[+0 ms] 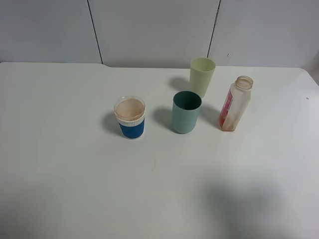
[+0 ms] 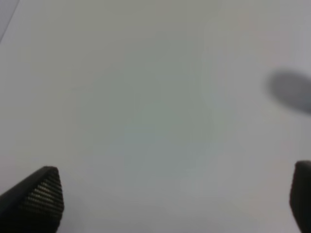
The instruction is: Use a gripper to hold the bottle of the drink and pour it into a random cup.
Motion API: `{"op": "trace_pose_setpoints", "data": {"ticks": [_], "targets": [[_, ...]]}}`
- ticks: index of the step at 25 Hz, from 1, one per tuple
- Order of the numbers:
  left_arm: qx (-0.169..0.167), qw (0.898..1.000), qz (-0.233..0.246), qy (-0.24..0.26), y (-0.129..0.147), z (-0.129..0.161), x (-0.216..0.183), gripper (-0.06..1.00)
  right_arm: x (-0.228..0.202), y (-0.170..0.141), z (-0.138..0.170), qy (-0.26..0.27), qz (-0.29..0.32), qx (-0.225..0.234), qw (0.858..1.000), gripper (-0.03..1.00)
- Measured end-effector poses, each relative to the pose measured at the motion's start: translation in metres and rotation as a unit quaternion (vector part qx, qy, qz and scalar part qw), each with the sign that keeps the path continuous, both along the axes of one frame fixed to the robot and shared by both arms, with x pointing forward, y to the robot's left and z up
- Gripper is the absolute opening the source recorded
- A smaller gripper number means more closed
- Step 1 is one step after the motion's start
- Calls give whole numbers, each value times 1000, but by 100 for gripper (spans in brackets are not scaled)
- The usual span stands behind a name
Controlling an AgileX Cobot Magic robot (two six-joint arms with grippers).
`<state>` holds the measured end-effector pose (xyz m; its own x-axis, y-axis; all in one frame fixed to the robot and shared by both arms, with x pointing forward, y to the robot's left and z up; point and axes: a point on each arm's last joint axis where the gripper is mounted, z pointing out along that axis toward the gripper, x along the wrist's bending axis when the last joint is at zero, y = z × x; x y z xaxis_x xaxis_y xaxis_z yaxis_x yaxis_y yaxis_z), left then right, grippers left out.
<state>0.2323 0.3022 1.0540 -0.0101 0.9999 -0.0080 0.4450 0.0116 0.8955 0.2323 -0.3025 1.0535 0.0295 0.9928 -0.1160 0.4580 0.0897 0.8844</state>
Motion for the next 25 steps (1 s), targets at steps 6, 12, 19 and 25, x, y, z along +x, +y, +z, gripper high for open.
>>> {"op": "trace_pose_setpoints", "data": {"ticks": [6,12,19,25], "targets": [[0,1000,0,0,0,0,0,93,0,0,0,0,0,0,1000,99],[0,1000,0,0,0,0,0,93,0,0,0,0,0,0,1000,99],[0,1000,0,0,0,0,0,93,0,0,0,0,0,0,1000,99],[0,1000,0,0,0,0,0,93,0,0,0,0,0,0,1000,99]]}}
